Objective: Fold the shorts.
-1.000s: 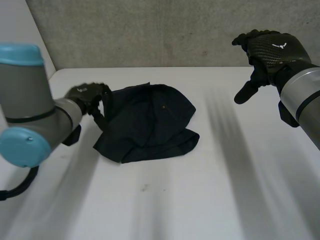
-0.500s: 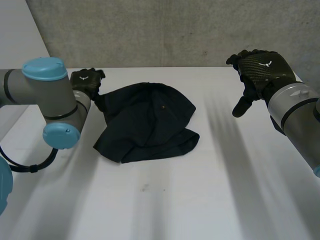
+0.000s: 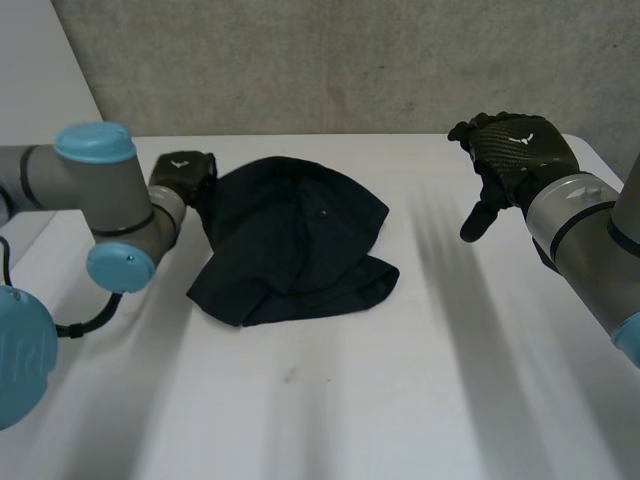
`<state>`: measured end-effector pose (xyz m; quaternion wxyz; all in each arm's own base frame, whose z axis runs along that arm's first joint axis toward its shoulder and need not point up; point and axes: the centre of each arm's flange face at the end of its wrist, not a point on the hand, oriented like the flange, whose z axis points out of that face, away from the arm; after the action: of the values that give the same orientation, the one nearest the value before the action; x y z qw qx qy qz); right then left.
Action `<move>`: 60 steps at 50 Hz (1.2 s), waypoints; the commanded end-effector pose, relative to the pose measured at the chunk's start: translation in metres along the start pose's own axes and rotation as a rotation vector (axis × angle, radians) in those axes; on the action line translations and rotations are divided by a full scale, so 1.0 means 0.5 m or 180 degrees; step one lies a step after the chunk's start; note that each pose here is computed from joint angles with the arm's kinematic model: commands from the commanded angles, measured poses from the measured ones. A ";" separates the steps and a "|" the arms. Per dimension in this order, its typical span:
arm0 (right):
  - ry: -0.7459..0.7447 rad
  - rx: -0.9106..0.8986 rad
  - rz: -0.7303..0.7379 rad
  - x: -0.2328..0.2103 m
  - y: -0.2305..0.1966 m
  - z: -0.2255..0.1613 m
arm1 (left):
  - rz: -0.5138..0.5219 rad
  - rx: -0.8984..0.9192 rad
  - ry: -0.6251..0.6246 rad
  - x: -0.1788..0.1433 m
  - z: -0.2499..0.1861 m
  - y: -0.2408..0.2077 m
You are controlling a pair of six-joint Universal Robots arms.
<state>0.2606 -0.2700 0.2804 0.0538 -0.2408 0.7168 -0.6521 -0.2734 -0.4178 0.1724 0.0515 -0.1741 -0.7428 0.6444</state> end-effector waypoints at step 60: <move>0.0088 0.0163 -0.0266 0.020 -0.040 -0.018 | 0.0547 0.0451 0.1397 0.333 -0.459 -0.158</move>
<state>0.2537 -0.2661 0.3080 0.0428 -0.2395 0.6908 -0.6809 -0.4065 -0.1522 0.2275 0.1788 -0.3981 -0.6528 0.6192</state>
